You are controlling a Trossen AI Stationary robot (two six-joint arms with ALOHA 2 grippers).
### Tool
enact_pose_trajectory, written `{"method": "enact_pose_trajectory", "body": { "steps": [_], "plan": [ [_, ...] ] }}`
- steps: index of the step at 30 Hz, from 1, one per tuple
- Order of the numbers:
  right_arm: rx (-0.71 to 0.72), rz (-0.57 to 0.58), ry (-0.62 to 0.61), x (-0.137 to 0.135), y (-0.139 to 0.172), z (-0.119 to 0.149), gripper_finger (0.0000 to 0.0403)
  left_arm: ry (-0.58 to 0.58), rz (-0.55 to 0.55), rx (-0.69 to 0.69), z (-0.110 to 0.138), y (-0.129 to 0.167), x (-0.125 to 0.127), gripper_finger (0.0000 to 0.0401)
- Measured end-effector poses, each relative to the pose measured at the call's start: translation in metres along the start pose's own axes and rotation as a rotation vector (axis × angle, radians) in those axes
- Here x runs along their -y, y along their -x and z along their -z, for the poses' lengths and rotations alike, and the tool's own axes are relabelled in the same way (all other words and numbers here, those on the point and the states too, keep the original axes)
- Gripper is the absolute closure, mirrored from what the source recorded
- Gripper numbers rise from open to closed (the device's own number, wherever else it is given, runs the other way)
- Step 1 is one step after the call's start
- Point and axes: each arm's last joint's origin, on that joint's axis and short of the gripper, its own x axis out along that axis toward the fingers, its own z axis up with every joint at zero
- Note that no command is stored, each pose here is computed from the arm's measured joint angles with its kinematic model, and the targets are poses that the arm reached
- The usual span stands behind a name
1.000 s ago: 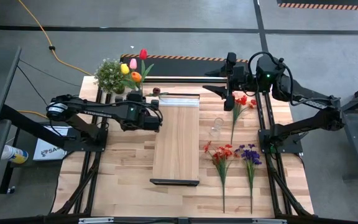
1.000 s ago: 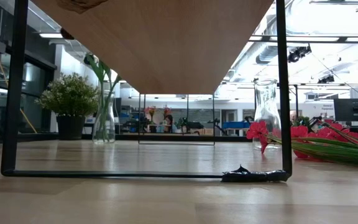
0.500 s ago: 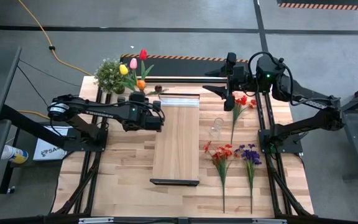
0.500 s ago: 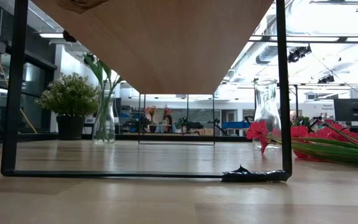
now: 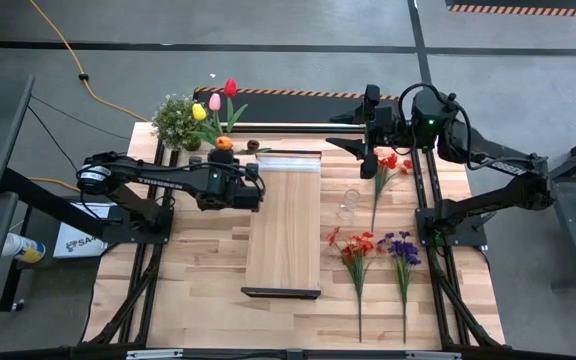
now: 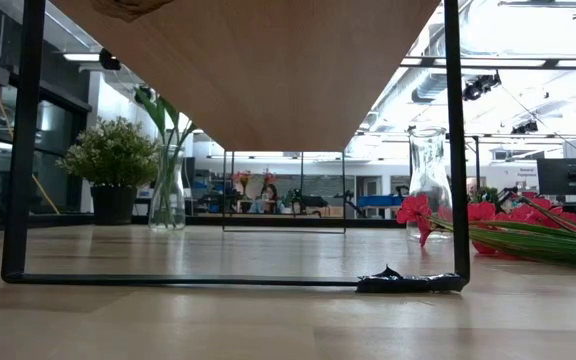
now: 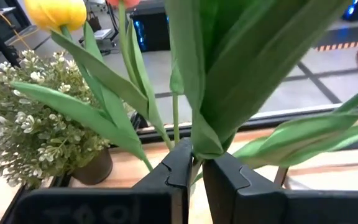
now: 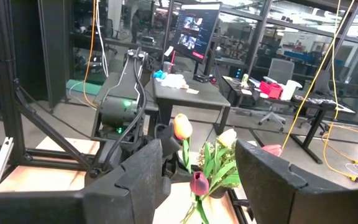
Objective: Pick and place flowers into a vace then onto a shelf
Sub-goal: Put the orange flower into the left vase
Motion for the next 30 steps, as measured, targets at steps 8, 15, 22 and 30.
{"method": "enact_pose_trajectory", "body": {
  "steps": [8, 15, 22, 30],
  "plan": [
    [0.000, 0.000, 0.000, 0.000, 0.000, 0.000, 0.0208, -0.057, -0.017, -0.064, 0.002, 0.000, -0.005, 0.0327],
    [0.000, 0.000, -0.001, 0.000, 0.000, 0.000, 0.0208, -0.028, -0.058, -0.118, -0.001, -0.012, -0.006, 0.0327],
    [0.001, 0.000, 0.000, 0.000, 0.000, 0.000, 0.0208, 0.015, -0.087, -0.155, -0.005, -0.025, -0.006, 0.0327],
    [0.001, 0.000, 0.002, 0.000, 0.000, 0.000, 0.0208, 0.004, -0.077, -0.152, -0.006, -0.027, -0.004, 0.0327]
  ]
}}
